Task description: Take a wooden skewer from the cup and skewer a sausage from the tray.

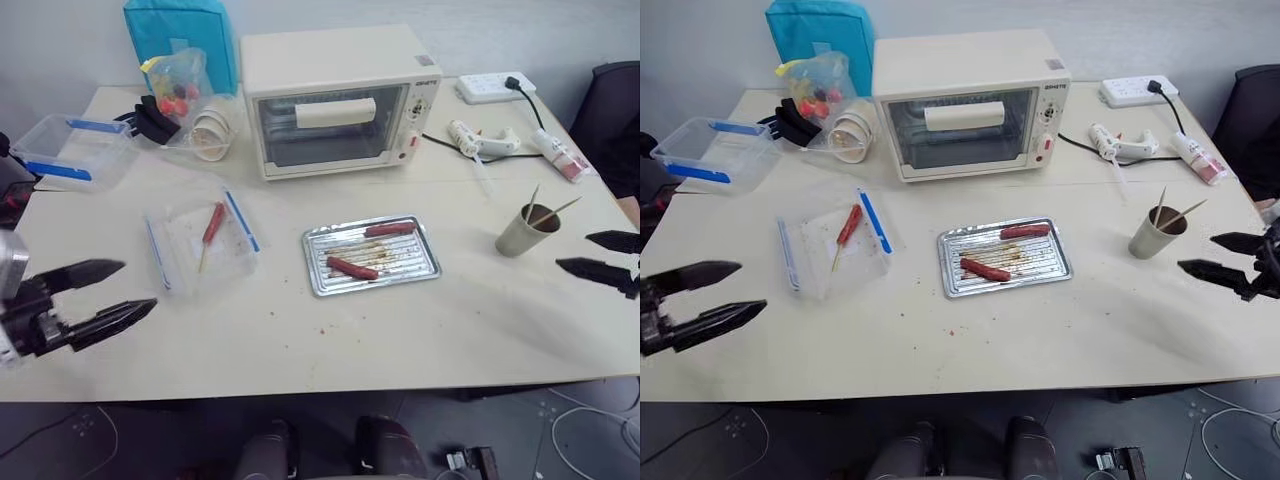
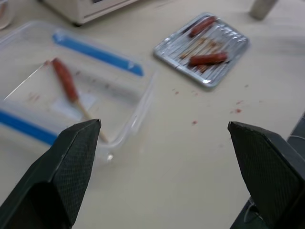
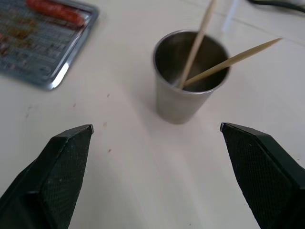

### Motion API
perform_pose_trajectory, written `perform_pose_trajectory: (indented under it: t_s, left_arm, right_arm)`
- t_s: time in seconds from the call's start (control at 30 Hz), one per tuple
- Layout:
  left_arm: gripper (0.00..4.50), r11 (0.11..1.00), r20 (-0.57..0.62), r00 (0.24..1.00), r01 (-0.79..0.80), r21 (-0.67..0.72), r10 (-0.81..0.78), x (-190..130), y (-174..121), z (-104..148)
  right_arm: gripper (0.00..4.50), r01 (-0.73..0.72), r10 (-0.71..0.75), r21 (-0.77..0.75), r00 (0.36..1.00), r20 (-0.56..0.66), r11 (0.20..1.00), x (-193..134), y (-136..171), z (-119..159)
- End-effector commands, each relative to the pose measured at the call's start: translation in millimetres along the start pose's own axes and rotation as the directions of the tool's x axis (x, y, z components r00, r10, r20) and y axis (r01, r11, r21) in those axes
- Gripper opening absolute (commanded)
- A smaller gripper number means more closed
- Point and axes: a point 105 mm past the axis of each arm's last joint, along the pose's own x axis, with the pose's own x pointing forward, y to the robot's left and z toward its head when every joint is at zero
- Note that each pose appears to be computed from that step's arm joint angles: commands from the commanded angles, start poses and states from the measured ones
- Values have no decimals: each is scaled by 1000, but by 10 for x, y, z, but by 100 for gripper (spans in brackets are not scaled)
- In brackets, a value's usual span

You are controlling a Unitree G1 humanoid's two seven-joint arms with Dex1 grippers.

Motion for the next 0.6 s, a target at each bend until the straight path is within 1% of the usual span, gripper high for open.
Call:
perform_pose_trajectory:
  t_s: [0.03,0.1,0.17,0.27,0.4,0.5,0.6]
  left_arm:
    - [450,978,42,979,197,62,-200,283,-283,258]
    - [450,944,72,944,312,110,-321,495,-439,398]
    - [450,910,92,910,390,142,-404,667,-557,484]
    - [450,870,118,866,464,167,-485,924,-674,546]
    - [450,852,131,847,489,185,-515,1111,-713,546]
    - [450,851,141,845,487,197,-516,1200,-727,542]
    - [450,851,161,840,487,196,-518,1229,-743,559]
  right_arm:
    - [446,132,-144,99,982,122,986,-48,-148,141]
    - [446,184,-221,207,960,174,961,2,-194,129]
    - [446,217,-283,292,937,204,931,69,-209,105]
    - [446,284,-389,398,896,214,872,217,-228,56]
    - [446,301,-451,472,858,245,829,351,-184,85]
    - [446,314,-505,528,822,265,789,387,-225,117]
    - [446,297,-510,546,808,293,784,417,-225,204]
